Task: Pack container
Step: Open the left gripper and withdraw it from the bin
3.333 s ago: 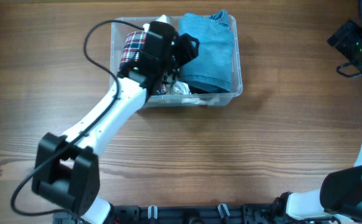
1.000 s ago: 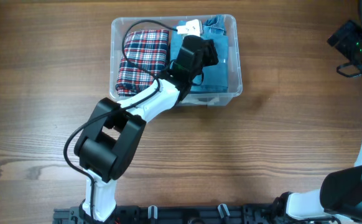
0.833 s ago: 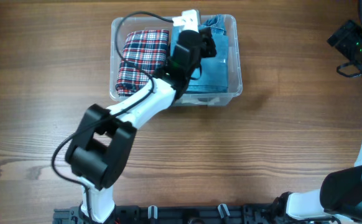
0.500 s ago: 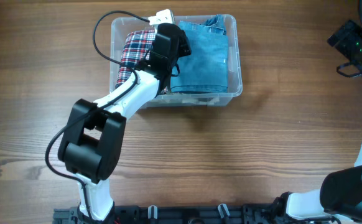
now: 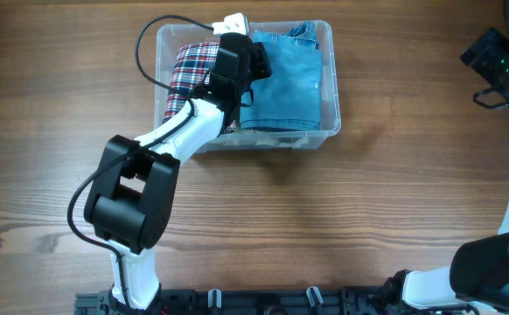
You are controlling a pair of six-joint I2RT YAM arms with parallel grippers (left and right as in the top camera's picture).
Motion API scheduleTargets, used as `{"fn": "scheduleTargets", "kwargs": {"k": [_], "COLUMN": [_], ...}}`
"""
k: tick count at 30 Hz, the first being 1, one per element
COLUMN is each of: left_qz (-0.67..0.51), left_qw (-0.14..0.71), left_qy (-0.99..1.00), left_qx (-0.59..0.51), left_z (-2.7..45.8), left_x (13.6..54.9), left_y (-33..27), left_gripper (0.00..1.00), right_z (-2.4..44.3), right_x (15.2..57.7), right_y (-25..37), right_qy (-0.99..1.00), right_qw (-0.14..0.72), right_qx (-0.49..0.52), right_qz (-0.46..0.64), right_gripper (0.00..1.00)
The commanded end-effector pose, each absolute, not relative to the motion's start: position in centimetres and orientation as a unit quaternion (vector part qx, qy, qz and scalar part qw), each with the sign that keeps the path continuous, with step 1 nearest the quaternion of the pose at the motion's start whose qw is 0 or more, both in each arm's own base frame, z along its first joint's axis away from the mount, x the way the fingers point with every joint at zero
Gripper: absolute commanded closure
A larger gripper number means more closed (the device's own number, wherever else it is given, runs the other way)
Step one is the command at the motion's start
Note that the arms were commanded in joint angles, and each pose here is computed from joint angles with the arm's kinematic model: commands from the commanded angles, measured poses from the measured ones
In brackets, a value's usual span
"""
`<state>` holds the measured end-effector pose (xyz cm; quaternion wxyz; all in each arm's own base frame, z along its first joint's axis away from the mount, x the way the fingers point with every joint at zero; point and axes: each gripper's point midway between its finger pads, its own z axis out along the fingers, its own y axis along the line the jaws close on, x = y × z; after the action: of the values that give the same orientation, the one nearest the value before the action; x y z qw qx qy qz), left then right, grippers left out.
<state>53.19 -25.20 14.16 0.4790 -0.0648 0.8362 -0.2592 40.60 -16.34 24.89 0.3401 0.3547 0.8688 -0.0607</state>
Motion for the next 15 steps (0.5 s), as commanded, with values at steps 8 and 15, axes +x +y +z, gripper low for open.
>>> {"fn": "scheduleTargets", "kwargs": {"k": [8, 15], "left_qz": [-0.300, -0.259], "left_qw": [0.498, 0.427], "left_qy": [0.813, 0.866], "left_qx": [-0.024, -0.026], "left_z": [17.2, 7.8], "left_x": [51.8, 51.5], "left_y": [-28.6, -28.5], "left_gripper": [0.91, 0.90], "right_z": [24.2, 24.2], "right_x": [40.8, 40.8], "right_y": [-16.1, -16.1], "right_qy": [0.870, 0.870], "right_qw": [0.333, 0.333], "right_qx": [0.358, 0.358], "right_qz": [-0.054, -0.054], "right_gripper": [0.00, 0.00]}}
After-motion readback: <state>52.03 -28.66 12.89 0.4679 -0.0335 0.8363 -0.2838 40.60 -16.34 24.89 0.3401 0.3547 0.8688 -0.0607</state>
